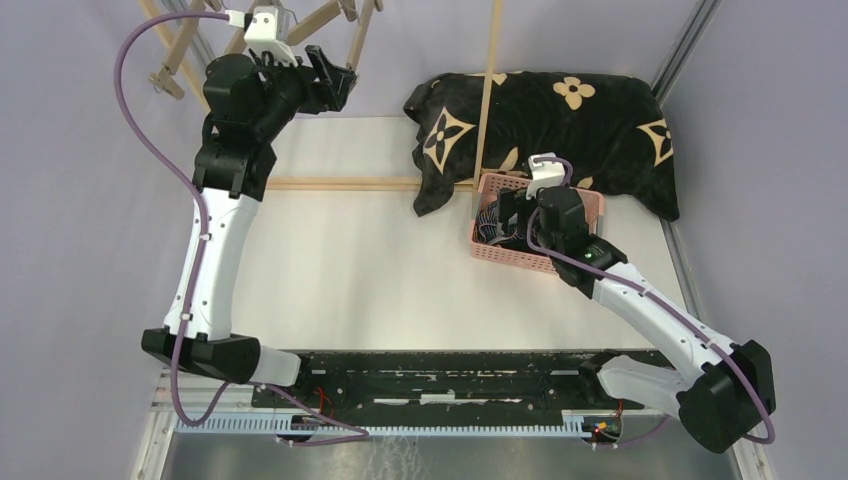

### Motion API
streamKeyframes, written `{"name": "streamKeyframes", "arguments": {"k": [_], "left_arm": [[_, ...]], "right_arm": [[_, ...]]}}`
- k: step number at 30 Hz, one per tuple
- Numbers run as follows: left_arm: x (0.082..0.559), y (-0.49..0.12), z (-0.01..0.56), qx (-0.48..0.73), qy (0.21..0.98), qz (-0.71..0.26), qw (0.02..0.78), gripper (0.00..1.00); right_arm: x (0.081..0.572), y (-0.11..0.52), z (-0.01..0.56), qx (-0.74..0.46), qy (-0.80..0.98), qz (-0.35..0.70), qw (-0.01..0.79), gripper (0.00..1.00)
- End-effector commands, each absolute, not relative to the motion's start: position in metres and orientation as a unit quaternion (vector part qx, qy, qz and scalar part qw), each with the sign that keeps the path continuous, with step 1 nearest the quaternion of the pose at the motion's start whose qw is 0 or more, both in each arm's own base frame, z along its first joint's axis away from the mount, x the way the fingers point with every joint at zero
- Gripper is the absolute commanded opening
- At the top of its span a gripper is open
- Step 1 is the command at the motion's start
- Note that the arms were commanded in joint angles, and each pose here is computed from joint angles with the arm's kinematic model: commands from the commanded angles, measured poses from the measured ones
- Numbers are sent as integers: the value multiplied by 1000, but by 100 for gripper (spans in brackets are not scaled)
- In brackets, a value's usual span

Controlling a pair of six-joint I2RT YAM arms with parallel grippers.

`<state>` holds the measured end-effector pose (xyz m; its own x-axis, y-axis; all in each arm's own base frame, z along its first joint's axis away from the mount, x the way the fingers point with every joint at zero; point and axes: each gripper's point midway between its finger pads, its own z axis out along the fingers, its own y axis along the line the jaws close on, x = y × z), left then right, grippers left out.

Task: Remove the underwear clipped to the hanger

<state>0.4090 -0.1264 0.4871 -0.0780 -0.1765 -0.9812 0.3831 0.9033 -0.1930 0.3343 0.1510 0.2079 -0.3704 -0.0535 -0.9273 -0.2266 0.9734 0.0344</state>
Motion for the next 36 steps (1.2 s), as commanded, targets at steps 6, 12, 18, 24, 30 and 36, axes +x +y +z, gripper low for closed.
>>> {"name": "streamKeyframes", "arguments": {"k": [6, 12, 18, 24, 30, 36], "left_arm": [[368, -102, 557, 49, 575, -186, 795, 83], [343, -96, 579, 62, 551, -175, 814, 86], [307, -60, 559, 6, 560, -118, 820, 87], [263, -4, 507, -109, 560, -50, 820, 86], [236, 23, 455, -158, 599, -2, 785, 86], [220, 36, 421, -191, 608, 11, 771, 86]], "right_arm": [[337, 152, 232, -82, 796, 87, 593, 100], [338, 146, 234, -72, 793, 73, 600, 100], [336, 97, 249, 17, 775, -18, 631, 100], [315, 51, 276, 102, 729, -67, 674, 100], [289, 20, 301, 152, 688, -83, 705, 100], [268, -2, 317, 185, 663, -97, 719, 100]]}}
